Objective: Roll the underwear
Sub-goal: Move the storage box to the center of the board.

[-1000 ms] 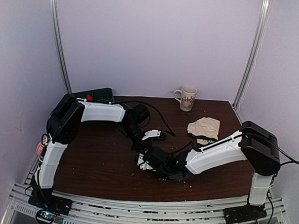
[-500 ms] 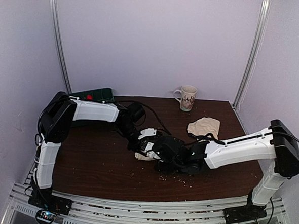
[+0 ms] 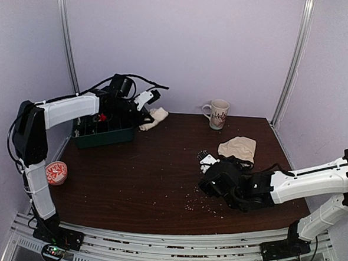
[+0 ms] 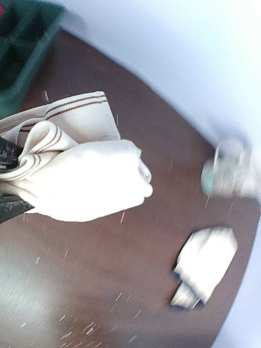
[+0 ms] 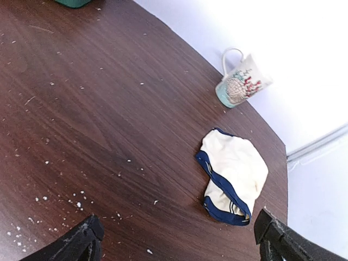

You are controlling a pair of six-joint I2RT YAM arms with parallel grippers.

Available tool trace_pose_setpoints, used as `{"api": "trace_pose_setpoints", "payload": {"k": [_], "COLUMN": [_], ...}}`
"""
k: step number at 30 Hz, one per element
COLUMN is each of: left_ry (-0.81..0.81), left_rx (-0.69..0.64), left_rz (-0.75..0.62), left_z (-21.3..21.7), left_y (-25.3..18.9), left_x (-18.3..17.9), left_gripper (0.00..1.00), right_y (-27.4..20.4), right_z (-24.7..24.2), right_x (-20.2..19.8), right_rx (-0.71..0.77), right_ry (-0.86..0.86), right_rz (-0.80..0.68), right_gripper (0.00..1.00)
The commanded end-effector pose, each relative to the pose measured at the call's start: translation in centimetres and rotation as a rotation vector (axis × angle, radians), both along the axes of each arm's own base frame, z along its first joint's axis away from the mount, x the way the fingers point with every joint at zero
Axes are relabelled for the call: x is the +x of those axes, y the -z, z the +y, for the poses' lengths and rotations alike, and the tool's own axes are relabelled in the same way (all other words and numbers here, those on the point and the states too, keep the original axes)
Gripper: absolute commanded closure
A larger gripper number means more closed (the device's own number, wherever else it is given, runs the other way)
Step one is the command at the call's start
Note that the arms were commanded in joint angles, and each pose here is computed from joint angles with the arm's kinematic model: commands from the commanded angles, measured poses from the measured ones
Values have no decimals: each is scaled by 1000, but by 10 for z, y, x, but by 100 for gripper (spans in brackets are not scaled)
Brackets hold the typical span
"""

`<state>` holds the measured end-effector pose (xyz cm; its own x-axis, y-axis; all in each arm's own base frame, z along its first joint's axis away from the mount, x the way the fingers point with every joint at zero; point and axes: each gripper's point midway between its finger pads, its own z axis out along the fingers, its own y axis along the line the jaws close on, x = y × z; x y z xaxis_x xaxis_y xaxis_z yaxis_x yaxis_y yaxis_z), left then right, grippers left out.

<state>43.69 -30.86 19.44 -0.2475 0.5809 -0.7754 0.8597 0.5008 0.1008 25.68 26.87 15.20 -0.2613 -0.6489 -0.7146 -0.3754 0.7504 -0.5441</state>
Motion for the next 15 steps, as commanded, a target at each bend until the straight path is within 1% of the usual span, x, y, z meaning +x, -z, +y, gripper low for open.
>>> {"api": "trace_pose_setpoints", "payload": {"k": [1, 4, 7, 11, 13, 15], "left_ry": [-428, -615, -746, -881, -921, -932], "left_rx": [-53, -22, -5, -32, -41, -32], "left_rz": [-154, -190, -174, -138, -109, -77], "left_z": [69, 108, 142, 186, 198, 201], "left_y": [-38, -37, -26, -15, -8, 5], "left_x": [70, 93, 109, 121, 120, 116], "left_gripper": [100, 100, 100, 100, 100, 100], "right_y": [-19, -15, -5, 4, 6, 4], "right_z": [-15, -16, -13, -11, -12, -12], "right_x": [9, 11, 13, 15, 16, 17], "right_rx": [139, 149, 134, 106, 97, 102], "right_ry": [166, 206, 216, 236, 249, 263], "right_rz": [-105, -110, -98, -98, -105, -116], "right_gripper": [0, 0, 0, 0, 0, 0]}}
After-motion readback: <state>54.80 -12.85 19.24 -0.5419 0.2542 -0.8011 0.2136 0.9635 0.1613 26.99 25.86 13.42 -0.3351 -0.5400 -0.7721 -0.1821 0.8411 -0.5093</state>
